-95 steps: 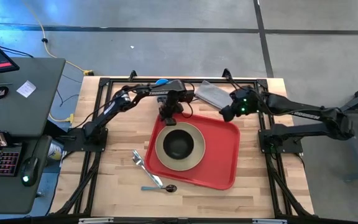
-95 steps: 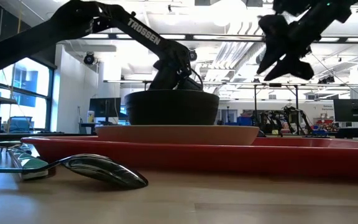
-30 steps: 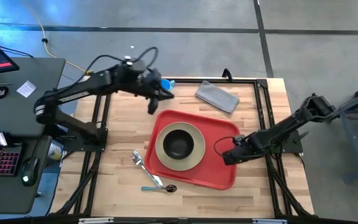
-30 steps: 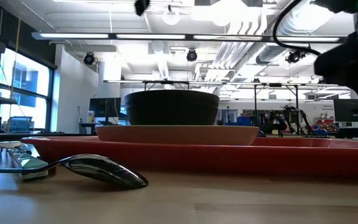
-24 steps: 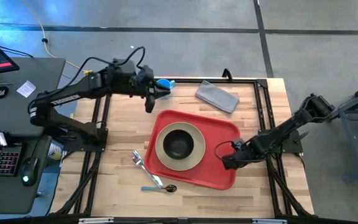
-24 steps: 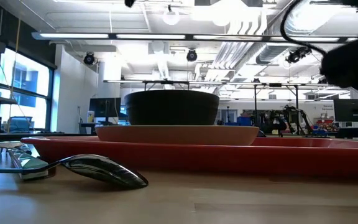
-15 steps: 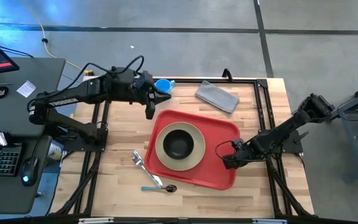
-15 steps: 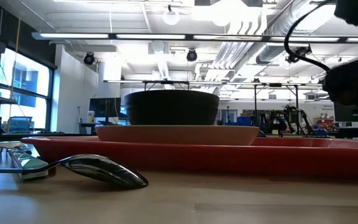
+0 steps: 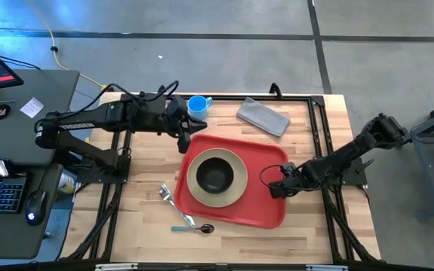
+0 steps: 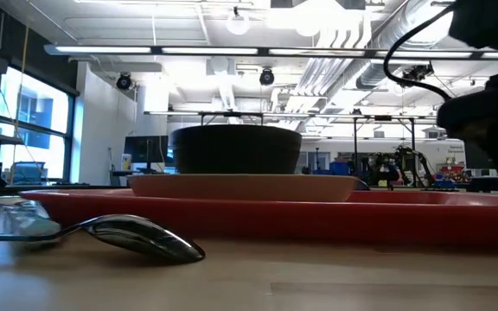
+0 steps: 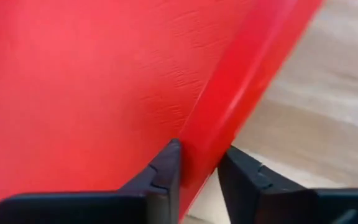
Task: Set up tray
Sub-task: Adjust the red tray
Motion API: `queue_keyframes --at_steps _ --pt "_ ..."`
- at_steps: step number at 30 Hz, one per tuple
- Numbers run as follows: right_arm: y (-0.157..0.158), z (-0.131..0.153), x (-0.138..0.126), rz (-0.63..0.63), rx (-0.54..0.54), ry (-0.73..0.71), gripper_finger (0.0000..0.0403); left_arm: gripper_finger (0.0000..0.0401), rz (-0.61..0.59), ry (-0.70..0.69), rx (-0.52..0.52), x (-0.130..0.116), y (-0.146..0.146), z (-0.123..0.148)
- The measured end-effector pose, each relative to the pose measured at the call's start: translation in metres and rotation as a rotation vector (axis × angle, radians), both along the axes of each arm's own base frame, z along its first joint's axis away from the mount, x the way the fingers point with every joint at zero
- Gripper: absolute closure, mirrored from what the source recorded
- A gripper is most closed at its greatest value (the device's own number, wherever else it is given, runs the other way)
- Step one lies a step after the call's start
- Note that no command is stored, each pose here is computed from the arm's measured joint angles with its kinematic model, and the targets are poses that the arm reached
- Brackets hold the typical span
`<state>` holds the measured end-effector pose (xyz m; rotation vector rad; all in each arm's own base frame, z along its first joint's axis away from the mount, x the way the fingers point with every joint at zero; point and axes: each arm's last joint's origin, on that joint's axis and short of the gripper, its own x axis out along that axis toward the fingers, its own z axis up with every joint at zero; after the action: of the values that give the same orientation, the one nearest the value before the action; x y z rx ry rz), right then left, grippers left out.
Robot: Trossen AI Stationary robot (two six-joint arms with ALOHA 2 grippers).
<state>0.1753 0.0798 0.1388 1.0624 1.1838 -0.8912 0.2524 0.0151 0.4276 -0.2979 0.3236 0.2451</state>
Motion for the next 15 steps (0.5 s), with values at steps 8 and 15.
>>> queue_keyframes --at_steps 8,15 --pt "-0.014 0.000 0.003 0.028 -0.012 0.034 0.0338 0.0366 -0.001 0.001 -0.001 0.000 0.000 0.000" --pt "-0.021 0.000 0.004 -0.083 0.008 0.052 0.0344 0.0361 -0.003 0.015 -0.002 0.000 0.000 -0.001"
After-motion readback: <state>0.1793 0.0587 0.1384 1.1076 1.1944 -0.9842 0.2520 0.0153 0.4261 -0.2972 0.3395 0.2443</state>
